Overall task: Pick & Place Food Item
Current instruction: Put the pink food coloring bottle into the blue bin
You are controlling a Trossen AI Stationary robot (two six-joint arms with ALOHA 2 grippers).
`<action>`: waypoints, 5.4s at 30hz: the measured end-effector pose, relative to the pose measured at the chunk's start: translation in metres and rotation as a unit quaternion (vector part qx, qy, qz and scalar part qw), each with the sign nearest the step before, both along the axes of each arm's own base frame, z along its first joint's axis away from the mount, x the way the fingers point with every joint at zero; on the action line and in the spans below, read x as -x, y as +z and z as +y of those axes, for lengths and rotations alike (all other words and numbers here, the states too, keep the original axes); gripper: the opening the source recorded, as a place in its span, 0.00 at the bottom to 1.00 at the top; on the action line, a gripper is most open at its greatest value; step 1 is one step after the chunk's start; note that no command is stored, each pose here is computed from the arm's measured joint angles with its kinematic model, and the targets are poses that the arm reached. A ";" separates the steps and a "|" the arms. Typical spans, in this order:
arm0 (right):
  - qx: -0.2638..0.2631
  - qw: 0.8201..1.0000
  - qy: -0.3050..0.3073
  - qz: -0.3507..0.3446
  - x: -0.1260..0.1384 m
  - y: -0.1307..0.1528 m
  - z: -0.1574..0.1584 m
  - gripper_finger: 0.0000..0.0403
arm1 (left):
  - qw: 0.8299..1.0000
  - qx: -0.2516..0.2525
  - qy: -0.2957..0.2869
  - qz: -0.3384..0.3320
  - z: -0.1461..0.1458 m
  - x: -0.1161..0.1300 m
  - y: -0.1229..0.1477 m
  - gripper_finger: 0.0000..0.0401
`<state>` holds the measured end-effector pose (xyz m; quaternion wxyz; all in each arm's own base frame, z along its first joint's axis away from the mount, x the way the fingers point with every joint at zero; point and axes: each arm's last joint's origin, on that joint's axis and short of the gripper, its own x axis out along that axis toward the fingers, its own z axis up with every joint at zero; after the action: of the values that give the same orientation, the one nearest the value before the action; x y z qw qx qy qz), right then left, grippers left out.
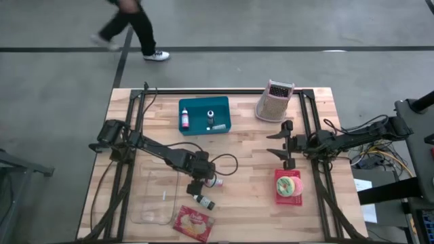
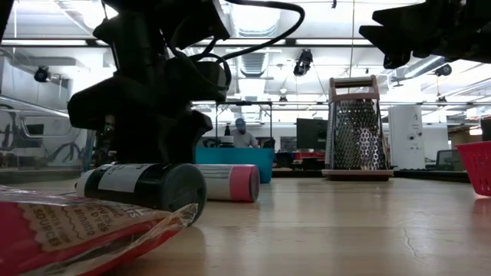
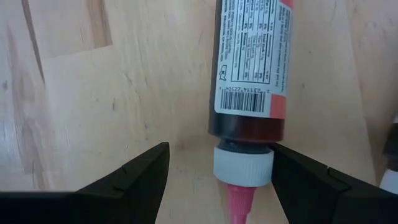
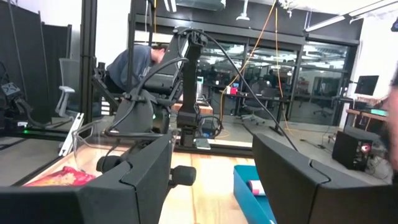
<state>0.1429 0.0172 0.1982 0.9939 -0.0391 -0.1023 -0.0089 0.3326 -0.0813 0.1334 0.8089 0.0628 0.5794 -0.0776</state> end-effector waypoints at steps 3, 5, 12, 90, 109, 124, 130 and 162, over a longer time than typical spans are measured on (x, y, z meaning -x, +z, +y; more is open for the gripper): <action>-0.001 1.000 0.000 0.000 0.000 0.000 0.000 0.54 | 1.000 0.002 -0.003 0.007 -0.002 0.002 0.000 0.67; -0.001 1.000 0.000 0.000 0.000 0.000 0.000 0.54 | 1.000 0.001 -0.004 0.018 -0.003 0.004 -0.001 0.67; -0.001 1.000 0.000 0.000 0.000 0.000 0.000 0.54 | 1.000 0.000 -0.001 0.029 -0.006 0.007 -0.001 0.62; 0.000 1.000 -0.014 0.010 0.000 -0.002 -0.001 0.54 | 0.929 -0.297 0.141 0.170 0.141 0.058 0.110 0.09; -0.001 1.000 -0.013 0.018 -0.001 -0.003 -0.001 0.54 | 0.769 -0.482 -0.141 0.395 0.162 0.003 0.079 0.09; -0.002 0.999 -0.013 0.029 -0.001 -0.006 -0.001 0.54 | 0.629 -0.498 -0.305 0.513 0.168 -0.018 0.045 0.09; -0.001 0.999 -0.013 0.029 -0.001 -0.006 -0.001 0.54 | 0.625 -0.495 -0.311 0.518 0.168 -0.018 0.042 0.09; -0.005 1.000 -0.012 0.029 -0.001 -0.006 -0.001 0.54 | 0.650 -0.435 -0.396 0.481 0.157 -0.025 0.021 0.09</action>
<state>0.1439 0.0166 0.1926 0.9965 -0.0356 -0.0730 -0.0201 0.3577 0.0756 0.1540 0.1893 0.5848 0.7746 -0.1490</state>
